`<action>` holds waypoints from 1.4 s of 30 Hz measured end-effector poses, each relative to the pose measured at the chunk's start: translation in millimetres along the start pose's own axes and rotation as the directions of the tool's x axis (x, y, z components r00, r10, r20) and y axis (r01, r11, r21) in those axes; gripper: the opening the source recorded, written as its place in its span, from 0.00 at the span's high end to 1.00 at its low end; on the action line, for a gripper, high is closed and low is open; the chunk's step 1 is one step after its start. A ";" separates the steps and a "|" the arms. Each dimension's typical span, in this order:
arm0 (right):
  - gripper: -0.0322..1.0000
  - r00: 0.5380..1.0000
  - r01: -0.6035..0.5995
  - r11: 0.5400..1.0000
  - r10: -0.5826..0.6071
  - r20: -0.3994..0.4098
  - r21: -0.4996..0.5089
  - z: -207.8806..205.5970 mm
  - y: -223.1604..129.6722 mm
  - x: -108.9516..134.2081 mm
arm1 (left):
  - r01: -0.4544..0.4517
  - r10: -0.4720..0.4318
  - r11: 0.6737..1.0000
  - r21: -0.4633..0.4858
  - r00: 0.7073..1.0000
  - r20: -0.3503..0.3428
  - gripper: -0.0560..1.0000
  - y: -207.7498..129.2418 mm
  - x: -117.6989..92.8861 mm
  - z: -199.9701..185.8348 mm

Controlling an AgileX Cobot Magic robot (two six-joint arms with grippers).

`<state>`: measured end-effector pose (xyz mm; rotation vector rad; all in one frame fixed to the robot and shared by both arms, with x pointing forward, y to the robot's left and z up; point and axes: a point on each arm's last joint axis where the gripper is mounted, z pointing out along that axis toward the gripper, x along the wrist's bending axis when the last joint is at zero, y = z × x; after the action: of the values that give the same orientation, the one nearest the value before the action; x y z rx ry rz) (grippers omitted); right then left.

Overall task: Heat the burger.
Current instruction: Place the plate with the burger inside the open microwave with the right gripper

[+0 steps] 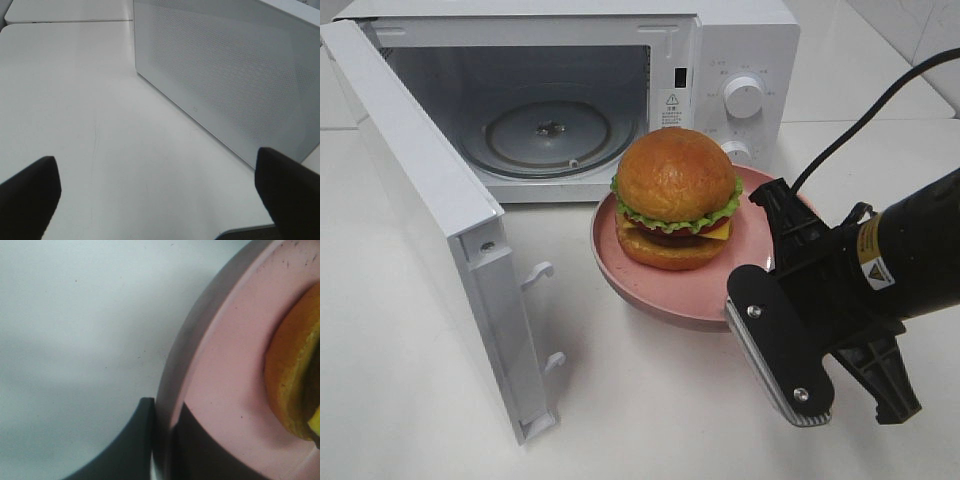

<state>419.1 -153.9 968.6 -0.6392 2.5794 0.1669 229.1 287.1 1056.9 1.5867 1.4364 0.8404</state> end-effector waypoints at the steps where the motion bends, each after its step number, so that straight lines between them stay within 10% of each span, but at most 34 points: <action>1: 0.90 1.000 0.000 1.000 0.000 0.000 0.000 0.0 0.0 0.0 | 0.000 0.000 1.000 0.000 1.000 0.000 0.02 0.0 0.0 0.0; 42: 0.90 0.984 0.176 0.980 -0.175 0.020 -0.090 24.3 12.0 -52.8 | 0.000 0.000 1.000 0.000 1.000 0.000 0.02 0.0 0.0 0.0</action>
<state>464.8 -116.1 972.3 -0.8925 2.4998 0.2300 229.1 287.1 1056.9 1.5867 1.4364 0.8404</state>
